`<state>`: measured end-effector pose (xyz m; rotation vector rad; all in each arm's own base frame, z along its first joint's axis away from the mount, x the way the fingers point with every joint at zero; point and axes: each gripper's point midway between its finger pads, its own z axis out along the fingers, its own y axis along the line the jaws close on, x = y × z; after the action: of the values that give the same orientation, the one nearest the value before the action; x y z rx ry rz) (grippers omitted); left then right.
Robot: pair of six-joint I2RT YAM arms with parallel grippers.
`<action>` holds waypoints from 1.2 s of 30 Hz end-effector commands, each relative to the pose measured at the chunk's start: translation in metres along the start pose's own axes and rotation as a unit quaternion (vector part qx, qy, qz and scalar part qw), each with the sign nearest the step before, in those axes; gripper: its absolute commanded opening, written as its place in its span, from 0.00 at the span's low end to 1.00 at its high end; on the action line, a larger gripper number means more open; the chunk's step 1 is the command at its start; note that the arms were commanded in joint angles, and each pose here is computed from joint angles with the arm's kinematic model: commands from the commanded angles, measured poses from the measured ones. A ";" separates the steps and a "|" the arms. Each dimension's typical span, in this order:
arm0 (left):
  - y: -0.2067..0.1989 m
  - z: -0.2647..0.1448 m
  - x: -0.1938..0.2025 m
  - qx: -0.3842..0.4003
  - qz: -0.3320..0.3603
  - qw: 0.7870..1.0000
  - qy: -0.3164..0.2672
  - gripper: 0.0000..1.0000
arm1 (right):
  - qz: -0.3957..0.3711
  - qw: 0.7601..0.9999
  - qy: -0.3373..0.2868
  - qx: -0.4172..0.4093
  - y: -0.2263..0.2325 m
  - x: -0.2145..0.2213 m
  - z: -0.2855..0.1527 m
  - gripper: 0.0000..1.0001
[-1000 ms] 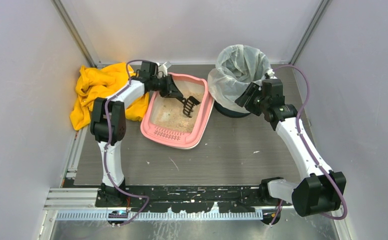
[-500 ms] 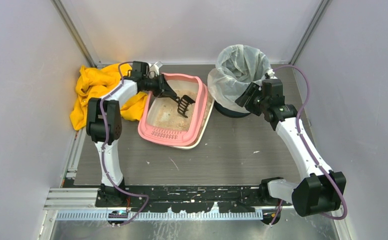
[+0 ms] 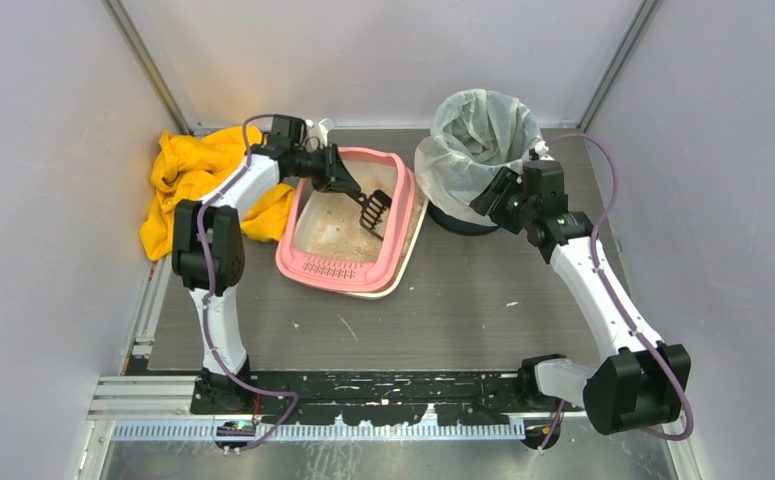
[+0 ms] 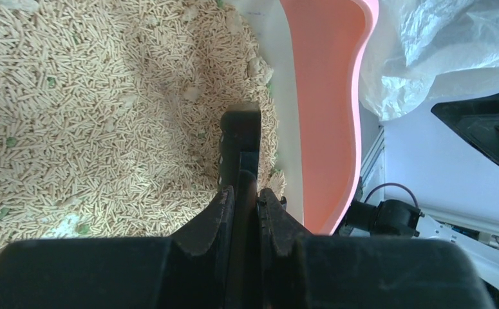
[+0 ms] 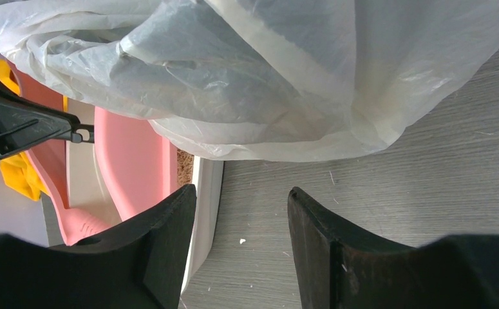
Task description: Clean the litter box
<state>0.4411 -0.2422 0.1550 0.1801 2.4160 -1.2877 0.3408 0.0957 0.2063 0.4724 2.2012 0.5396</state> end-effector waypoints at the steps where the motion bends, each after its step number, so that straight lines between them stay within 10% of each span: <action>1: -0.028 -0.022 -0.008 0.010 0.041 0.999 -0.004 0.00 | -0.002 0.999 -0.041 -0.016 0.010 -0.015 -0.014 0.60; 21: -0.030 -0.081 -0.031 0.077 -0.038 0.994 -0.071 0.00 | -0.074 0.992 -0.061 -0.076 0.080 -0.020 -0.034 0.60; 36: -0.027 -0.102 -0.023 0.041 -0.024 0.996 -0.073 0.00 | -0.168 0.985 0.001 -0.050 0.161 -0.012 0.052 0.61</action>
<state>0.4292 -0.1750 0.1842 -0.0310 2.3916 -1.3507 0.3930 0.2298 0.2421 0.0721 2.2323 0.5284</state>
